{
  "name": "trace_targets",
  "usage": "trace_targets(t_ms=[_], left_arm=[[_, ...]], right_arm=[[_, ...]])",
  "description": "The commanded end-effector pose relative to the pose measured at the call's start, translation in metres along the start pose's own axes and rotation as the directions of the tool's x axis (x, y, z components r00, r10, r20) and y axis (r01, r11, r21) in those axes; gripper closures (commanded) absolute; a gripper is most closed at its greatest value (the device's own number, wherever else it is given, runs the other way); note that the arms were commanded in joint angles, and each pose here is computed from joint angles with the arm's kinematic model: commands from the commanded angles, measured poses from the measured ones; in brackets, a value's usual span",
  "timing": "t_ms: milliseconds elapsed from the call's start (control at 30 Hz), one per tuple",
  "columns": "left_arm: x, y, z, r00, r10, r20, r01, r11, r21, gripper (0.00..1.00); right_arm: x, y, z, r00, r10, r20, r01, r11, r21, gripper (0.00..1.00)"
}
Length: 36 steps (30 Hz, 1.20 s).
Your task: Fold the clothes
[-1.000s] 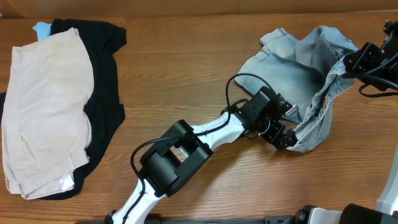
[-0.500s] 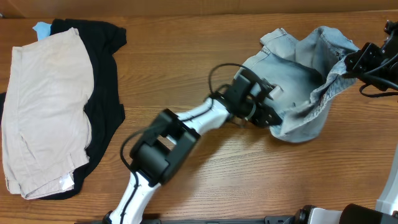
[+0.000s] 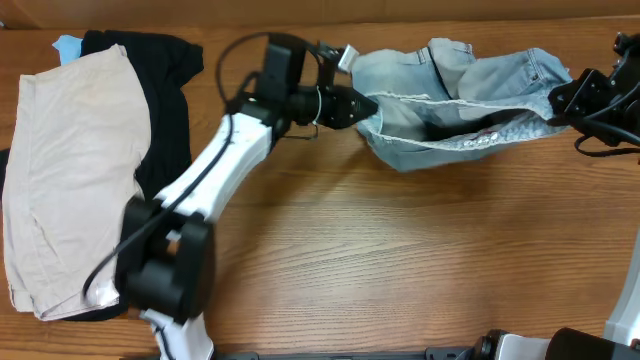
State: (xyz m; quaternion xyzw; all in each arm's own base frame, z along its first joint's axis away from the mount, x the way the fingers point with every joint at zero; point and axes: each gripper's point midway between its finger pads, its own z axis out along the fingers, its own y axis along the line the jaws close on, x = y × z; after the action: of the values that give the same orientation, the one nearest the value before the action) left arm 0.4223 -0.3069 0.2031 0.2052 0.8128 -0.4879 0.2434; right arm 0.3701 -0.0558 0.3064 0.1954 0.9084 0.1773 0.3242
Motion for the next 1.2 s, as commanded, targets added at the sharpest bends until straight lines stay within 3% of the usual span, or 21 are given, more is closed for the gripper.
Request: trace_targets(t_ms=[0,200,367,467,567,633,800,967,1033,1167], left_arm=[[-0.027,-0.002,-0.052,0.971,0.234,0.051,-0.205,0.92,-0.334,0.96],[-0.045,-0.006,-0.14,0.946,0.309,0.095,-0.173,0.733,-0.658,0.96],[-0.075,-0.039,-0.234,0.871,0.438,0.222,-0.096,0.594,-0.798,0.96],[-0.087,-0.067,-0.279,0.813,0.516,0.27,-0.073,0.551,-0.831,0.96],[-0.088,-0.089,-0.3,0.776,0.552,0.305,-0.066,0.552,-0.831,0.96],[-0.083,-0.095,-0.296,0.782,0.547,0.3,-0.087,0.572,-0.816,0.96],[-0.054,-0.084,-0.253,0.872,0.443,0.206,-0.165,0.664,-0.729,0.96],[-0.011,-0.051,-0.195,0.962,0.272,0.026,-0.19,0.733,-0.653,0.96],[0.015,-0.031,-0.167,0.978,0.188,-0.094,-0.204,0.748,-0.631,0.96],[0.049,-0.008,-0.133,0.963,0.096,-0.252,-0.234,0.763,-0.603,0.96]], right_arm=[[-0.001,0.016,-0.004,0.999,-0.04,0.019,0.04,0.998,-0.038,0.96],[-0.007,0.022,-0.004,0.997,-0.062,0.045,0.063,0.997,-0.038,0.96],[-0.022,0.016,-0.015,0.992,-0.066,0.109,0.067,0.998,-0.001,0.96],[-0.027,0.01,-0.02,0.989,-0.07,0.131,0.064,0.997,0.052,0.96],[-0.015,0.009,-0.016,0.995,-0.058,0.078,0.054,0.997,0.055,0.96],[0.001,0.009,-0.007,0.999,-0.051,0.016,0.05,0.997,0.057,0.96],[0.048,-0.002,0.019,0.987,-0.028,-0.159,0.046,0.992,0.116,0.96],[0.098,-0.037,0.051,0.954,0.076,-0.29,-0.006,0.972,0.233,0.96],[0.131,-0.058,0.07,0.925,0.121,-0.361,-0.021,0.963,0.27,0.83],[0.174,-0.081,0.088,0.882,0.187,-0.432,-0.047,0.948,0.313,0.44]])
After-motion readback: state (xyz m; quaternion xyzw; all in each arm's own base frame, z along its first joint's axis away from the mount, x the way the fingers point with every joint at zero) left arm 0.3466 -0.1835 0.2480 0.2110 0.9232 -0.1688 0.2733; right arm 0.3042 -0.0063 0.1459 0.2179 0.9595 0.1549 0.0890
